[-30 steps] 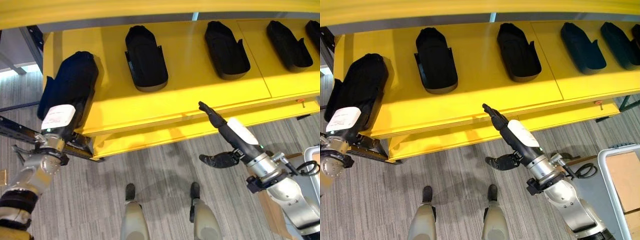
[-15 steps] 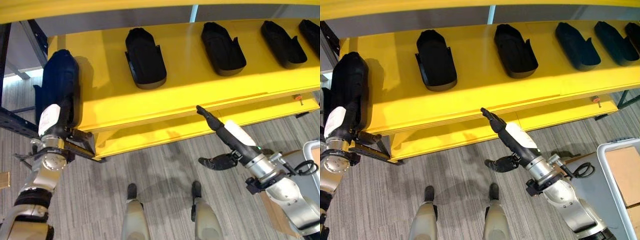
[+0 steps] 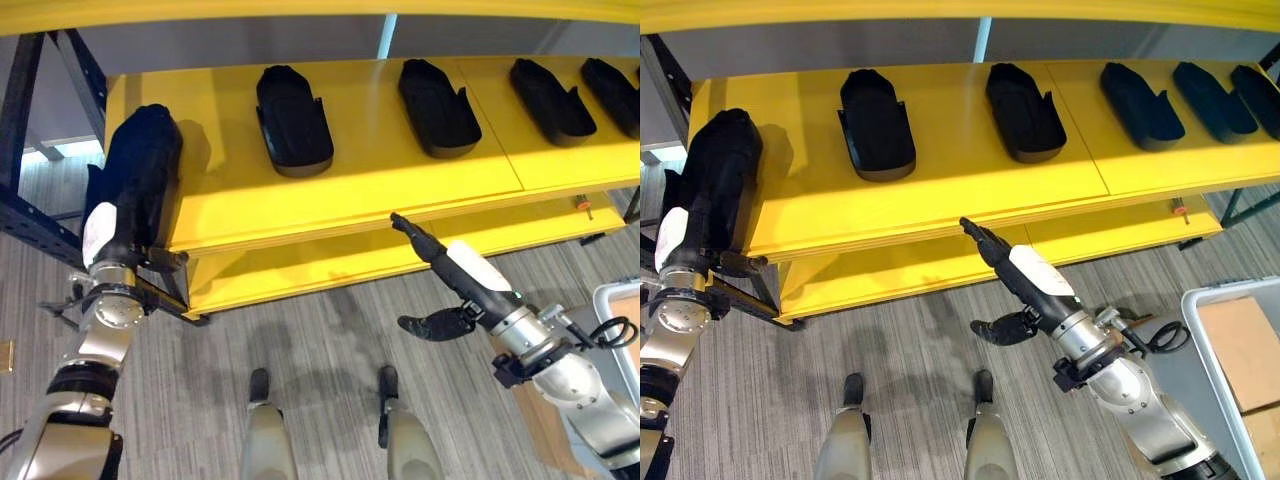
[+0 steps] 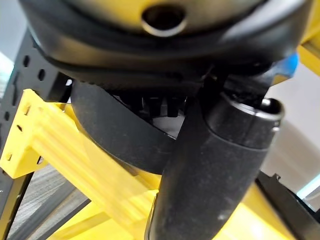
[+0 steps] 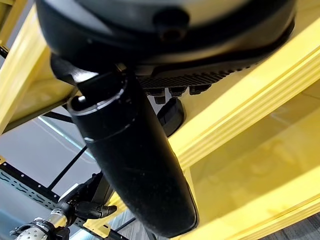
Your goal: Move parts from the plastic box to the shelf.
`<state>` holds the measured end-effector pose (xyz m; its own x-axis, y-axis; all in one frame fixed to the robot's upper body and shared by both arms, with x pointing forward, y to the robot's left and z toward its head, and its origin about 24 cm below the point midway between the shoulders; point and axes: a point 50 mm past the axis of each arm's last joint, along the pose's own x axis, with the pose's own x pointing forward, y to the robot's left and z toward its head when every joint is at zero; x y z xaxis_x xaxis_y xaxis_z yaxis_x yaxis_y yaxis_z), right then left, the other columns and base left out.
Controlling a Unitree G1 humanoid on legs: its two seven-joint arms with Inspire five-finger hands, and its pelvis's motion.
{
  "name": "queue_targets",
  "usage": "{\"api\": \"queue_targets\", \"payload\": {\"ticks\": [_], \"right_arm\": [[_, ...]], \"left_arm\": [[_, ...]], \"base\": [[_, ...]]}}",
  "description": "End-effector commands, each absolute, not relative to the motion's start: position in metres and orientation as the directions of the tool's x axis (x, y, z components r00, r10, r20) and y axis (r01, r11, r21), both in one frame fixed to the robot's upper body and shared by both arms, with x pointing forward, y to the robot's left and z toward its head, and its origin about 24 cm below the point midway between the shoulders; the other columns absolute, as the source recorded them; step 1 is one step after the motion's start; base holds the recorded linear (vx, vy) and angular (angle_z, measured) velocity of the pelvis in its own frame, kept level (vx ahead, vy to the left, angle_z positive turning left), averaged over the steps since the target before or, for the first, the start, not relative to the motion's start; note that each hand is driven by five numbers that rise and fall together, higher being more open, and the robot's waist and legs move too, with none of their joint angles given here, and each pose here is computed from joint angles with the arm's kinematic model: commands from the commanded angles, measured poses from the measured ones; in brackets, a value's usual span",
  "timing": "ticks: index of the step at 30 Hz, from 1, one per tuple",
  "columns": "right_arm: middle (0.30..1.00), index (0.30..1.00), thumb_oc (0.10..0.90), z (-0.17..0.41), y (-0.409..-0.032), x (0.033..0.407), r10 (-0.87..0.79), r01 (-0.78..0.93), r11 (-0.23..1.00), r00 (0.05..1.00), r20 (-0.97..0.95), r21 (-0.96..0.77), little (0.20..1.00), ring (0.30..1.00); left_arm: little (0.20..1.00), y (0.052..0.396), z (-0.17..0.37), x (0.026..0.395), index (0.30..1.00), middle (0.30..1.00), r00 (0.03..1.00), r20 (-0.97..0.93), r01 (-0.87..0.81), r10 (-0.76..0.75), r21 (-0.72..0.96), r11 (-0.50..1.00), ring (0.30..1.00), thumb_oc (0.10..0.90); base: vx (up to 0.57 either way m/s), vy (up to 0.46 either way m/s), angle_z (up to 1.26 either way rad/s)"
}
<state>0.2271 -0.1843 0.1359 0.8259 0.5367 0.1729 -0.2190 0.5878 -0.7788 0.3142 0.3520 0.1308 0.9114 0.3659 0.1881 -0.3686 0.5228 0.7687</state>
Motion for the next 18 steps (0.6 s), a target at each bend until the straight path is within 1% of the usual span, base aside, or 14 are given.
{"api": "queue_targets", "payload": {"ticks": [1, 6, 11, 13, 15, 18], "right_arm": [[1.000, 1.000, 0.900, 0.184, -0.174, 0.228, 0.566, -0.093, 0.659, 0.715, 0.411, -0.746, 1.000, 1.000], [1.000, 1.000, 0.900, 0.183, -0.174, 0.230, 0.564, -0.097, 0.655, 0.722, 0.400, -0.749, 1.000, 1.000], [1.000, 1.000, 0.900, 0.184, -0.172, 0.231, 0.572, -0.103, 0.653, 0.717, 0.399, -0.750, 1.000, 1.000], [1.000, 1.000, 0.900, 0.184, -0.173, 0.233, 0.568, -0.099, 0.651, 0.721, 0.396, -0.753, 1.000, 1.000], [1.000, 1.000, 0.900, 0.184, -0.172, 0.234, 0.566, -0.096, 0.653, 0.721, 0.400, -0.751, 1.000, 1.000], [1.000, 1.000, 0.900, 0.184, -0.173, 0.235, 0.561, -0.093, 0.656, 0.724, 0.401, -0.749, 1.000, 1.000]], "left_arm": [[1.000, 0.348, 0.118, 0.318, 1.000, 1.000, 0.897, 0.154, -0.399, 0.414, 0.685, 0.610, 1.000, 0.900], [1.000, 0.359, 0.140, 0.321, 1.000, 1.000, 0.851, 0.206, -0.504, 0.482, 0.577, 0.643, 1.000, 0.900], [1.000, 0.363, 0.160, 0.326, 1.000, 1.000, 0.829, 0.235, -0.552, 0.507, 0.484, 0.679, 1.000, 0.900], [1.000, 0.363, 0.174, 0.329, 1.000, 1.000, 0.815, 0.262, -0.580, 0.517, 0.368, 0.727, 1.000, 0.900], [1.000, 0.360, 0.182, 0.332, 1.000, 1.000, 0.815, 0.282, -0.577, 0.506, 0.311, 0.755, 1.000, 0.900], [1.000, 0.358, 0.188, 0.334, 1.000, 1.000, 0.818, 0.295, -0.568, 0.495, 0.270, 0.778, 1.000, 0.900]], "base": [[0.00, -0.002, 0.35], [0.00, 0.003, -0.10], [0.00, 0.000, 0.00], [0.04, 0.002, 0.01], [0.02, -0.001, 0.04], [0.01, 0.001, 0.01]]}}
